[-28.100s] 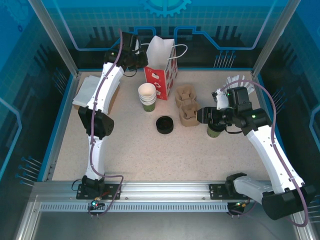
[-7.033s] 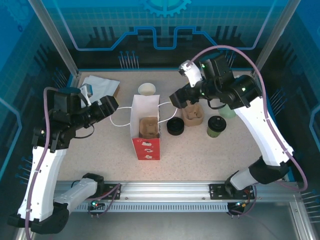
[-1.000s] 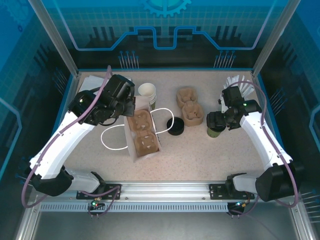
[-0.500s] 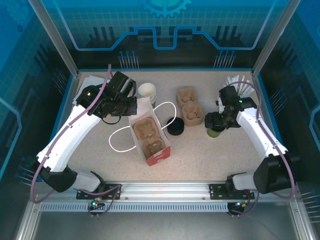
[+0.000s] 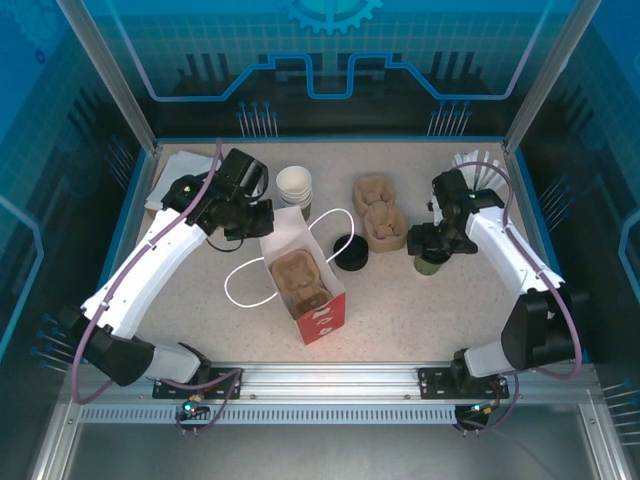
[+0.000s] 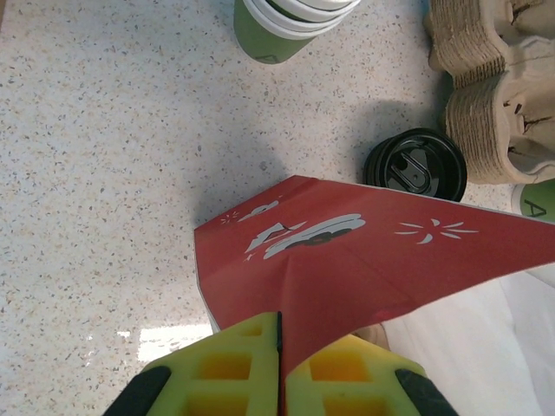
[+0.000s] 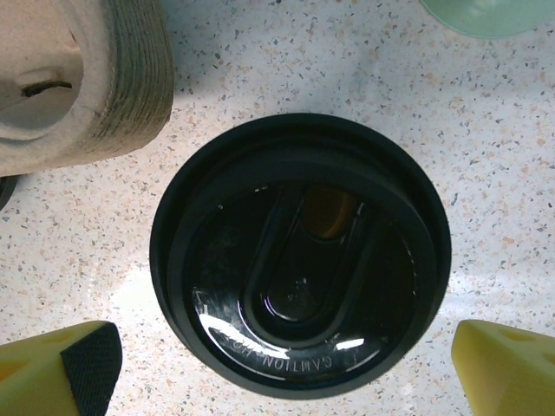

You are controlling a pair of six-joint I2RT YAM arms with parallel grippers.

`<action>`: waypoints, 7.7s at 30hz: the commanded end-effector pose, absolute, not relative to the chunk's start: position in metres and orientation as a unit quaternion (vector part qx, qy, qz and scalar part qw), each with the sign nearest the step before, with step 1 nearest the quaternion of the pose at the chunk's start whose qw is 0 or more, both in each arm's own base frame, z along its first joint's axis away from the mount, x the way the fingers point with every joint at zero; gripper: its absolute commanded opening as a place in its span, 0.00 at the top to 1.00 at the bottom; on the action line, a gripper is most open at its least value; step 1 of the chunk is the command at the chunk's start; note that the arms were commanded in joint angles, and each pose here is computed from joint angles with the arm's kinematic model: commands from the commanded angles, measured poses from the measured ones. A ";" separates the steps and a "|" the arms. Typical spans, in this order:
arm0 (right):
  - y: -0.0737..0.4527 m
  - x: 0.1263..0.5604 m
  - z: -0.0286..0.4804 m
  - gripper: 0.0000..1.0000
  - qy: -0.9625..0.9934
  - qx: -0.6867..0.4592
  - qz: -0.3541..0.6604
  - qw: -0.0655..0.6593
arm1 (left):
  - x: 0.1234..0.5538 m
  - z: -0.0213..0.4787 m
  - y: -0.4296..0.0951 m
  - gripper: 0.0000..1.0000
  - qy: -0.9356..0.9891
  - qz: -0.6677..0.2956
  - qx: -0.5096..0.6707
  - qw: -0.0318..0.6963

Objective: Pack the takeout coffee

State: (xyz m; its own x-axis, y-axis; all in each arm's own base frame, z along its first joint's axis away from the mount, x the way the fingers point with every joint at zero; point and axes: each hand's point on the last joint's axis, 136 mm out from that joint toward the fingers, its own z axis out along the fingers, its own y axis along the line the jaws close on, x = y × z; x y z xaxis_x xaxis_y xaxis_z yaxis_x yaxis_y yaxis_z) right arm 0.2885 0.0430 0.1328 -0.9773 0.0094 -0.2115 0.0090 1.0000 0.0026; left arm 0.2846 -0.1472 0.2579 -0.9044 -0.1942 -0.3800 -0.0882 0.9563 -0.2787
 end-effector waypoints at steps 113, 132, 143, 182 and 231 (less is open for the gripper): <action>0.063 0.235 0.247 0.20 0.988 -0.044 0.052 0.137 | 0.289 0.259 -0.133 0.22 0.958 -0.180 -0.060 0.214; 0.210 0.188 0.401 0.22 0.914 -0.227 0.218 0.255 | 0.306 0.261 -0.149 0.84 0.955 -0.190 0.004 0.228; 0.306 0.190 0.382 0.23 0.888 -0.307 0.271 0.211 | 0.307 0.260 -0.153 0.85 0.954 -0.188 0.021 0.234; 0.331 0.185 0.301 0.24 0.902 -0.379 0.184 0.091 | 0.306 0.258 -0.159 0.92 0.944 -0.186 0.100 0.253; 0.340 0.190 0.267 0.25 0.895 -0.425 0.120 0.066 | 0.312 0.241 -0.164 0.92 0.948 -0.178 0.119 0.236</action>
